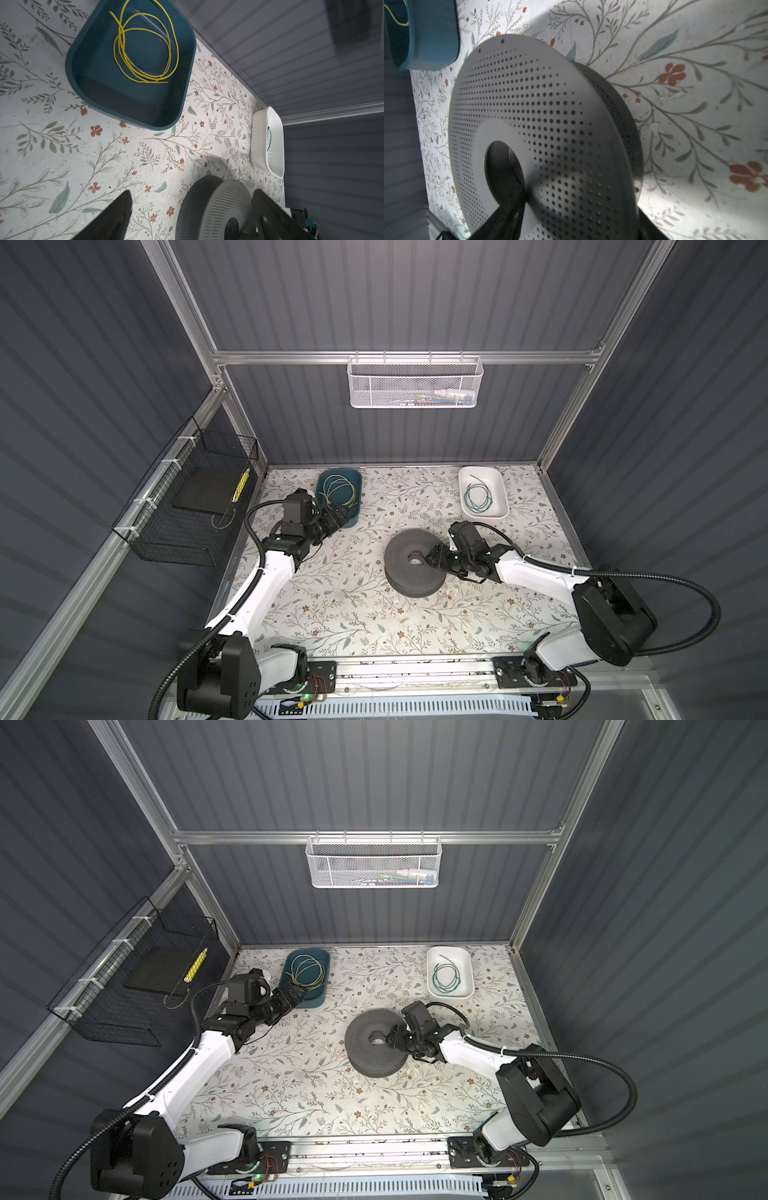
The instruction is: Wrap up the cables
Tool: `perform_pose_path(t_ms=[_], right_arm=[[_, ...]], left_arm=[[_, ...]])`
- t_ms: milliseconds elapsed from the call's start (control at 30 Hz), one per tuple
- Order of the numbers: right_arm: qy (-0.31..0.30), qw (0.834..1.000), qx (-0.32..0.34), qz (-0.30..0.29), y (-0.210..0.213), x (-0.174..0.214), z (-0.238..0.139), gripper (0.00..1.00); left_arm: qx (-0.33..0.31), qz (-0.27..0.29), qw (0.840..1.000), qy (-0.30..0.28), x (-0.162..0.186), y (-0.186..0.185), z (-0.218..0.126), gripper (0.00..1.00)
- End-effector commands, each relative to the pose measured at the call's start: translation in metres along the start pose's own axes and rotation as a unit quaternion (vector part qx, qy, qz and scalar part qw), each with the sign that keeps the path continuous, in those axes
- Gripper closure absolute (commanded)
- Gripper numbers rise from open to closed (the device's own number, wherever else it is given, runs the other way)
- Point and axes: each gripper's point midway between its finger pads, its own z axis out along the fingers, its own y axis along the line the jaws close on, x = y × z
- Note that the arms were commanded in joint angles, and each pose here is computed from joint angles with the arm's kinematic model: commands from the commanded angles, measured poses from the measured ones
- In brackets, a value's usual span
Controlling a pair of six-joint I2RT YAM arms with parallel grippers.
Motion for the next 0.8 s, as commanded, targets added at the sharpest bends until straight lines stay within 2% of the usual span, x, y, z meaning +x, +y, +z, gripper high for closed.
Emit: perform_pose_path(t_ms=[0, 167, 300, 400, 500, 600, 667, 767], right_arm=[[-0.004, 0.999, -0.005, -0.033, 0.005, -0.001, -0.018, 0.24], [-0.044, 0.995, 0.015, -0.083, 0.013, -0.023, -0.057, 0.12], [-0.070, 0.992, 0.033, -0.103, 0.006, -0.038, -0.082, 0.11], [-0.098, 0.988, 0.039, -0.111, 0.001, -0.050, -0.098, 0.12], [-0.119, 0.986, 0.040, -0.110, -0.003, -0.056, -0.107, 0.13], [-0.104, 0.989, 0.030, -0.103, -0.004, -0.050, -0.101, 0.18], [-0.091, 0.990, 0.026, -0.100, -0.006, -0.044, -0.096, 0.22], [-0.090, 0.991, 0.024, -0.093, -0.011, -0.039, -0.094, 0.26]], left_arm=[[-0.031, 0.027, 0.999, -0.018, -0.015, 0.002, 0.002, 0.07], [-0.107, 0.082, 0.988, -0.072, -0.049, 0.019, 0.017, 0.08], [-0.144, 0.107, 0.982, -0.064, -0.068, 0.020, 0.035, 0.10], [-0.149, 0.131, 0.979, -0.053, -0.079, 0.017, 0.061, 0.17], [-0.174, 0.153, 0.972, -0.028, -0.095, 0.012, 0.088, 0.28], [-0.199, 0.203, 0.959, 0.010, -0.100, 0.010, 0.119, 0.34], [-0.206, 0.239, 0.948, 0.044, -0.092, 0.008, 0.140, 0.39], [-0.219, 0.288, 0.928, 0.092, -0.076, 0.012, 0.169, 0.40]])
